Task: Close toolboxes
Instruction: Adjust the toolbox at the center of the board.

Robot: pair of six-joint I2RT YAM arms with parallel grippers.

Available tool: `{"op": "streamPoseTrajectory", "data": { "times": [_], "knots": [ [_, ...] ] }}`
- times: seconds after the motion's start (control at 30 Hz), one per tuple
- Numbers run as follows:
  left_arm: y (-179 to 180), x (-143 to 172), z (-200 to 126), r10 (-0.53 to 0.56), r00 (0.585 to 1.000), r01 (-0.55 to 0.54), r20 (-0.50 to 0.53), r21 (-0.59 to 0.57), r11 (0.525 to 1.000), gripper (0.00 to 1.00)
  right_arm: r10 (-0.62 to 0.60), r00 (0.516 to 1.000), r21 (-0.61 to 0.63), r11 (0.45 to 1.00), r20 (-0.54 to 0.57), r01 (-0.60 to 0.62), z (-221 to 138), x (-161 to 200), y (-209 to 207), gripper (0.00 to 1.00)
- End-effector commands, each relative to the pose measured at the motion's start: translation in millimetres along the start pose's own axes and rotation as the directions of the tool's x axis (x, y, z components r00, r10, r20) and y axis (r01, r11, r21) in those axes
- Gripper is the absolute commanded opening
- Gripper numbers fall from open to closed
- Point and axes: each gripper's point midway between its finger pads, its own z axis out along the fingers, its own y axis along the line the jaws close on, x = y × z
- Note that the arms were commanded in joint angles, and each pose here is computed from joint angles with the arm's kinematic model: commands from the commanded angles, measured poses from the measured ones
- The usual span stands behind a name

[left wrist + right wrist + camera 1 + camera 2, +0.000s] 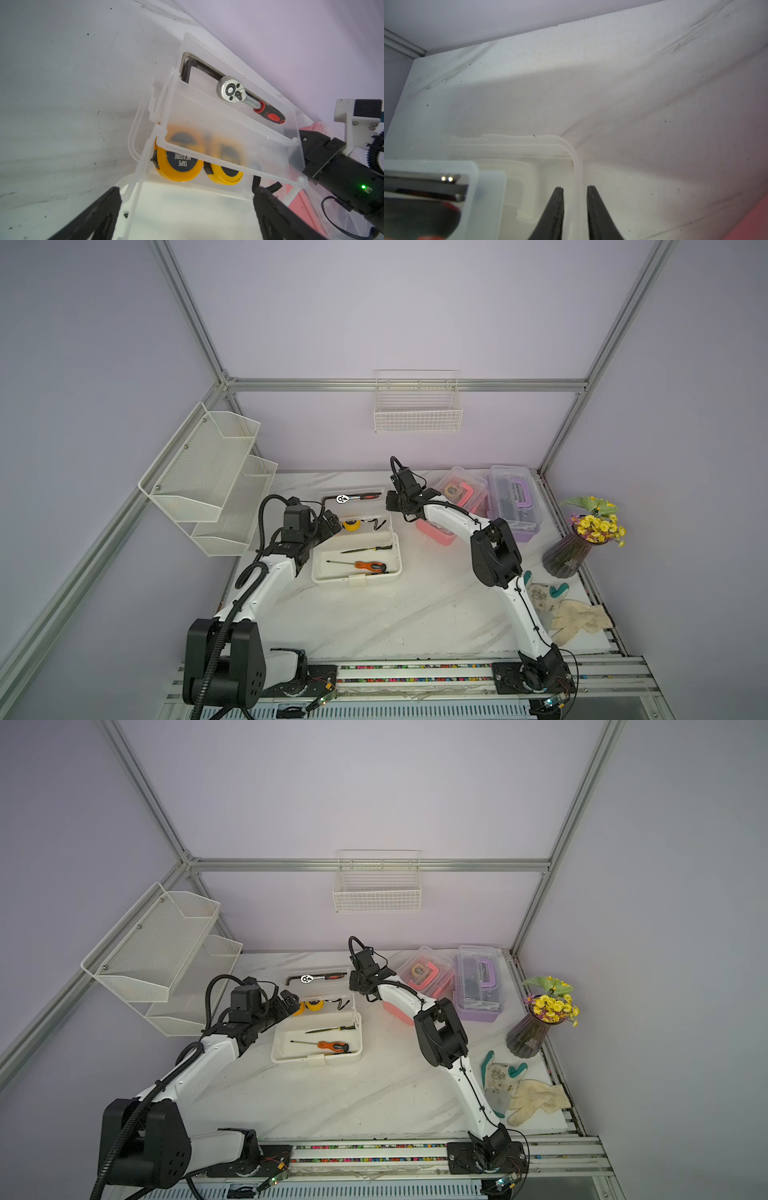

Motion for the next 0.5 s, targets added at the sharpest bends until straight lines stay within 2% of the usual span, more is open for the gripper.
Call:
{"op": "streamPoseTrajectory", "data": {
  "times": [0.0, 0.23, 0.47],
  "knots": [
    [11, -16, -5, -0.031, 0.994, 0.034, 0.105, -0.032, 0.999, 1.0, 0.005, 0.999, 0.029, 1.0, -0.039, -0.003, 13, 18, -11, 0.22],
    [17, -24, 8, -0.011, 0.986, 0.017, 0.167, -0.036, 0.999, 1.0, 0.013, 0.998, 0.059, 0.998, -0.069, -0.009, 20, 36, -26, 0.21],
    [10, -31, 15, -0.019, 0.982, 0.017, 0.186, 0.015, 1.0, 1.0, 0.05, 0.996, 0.017, 0.999, -0.079, -0.049, 11, 45, -27, 0.22]
  ]
}}
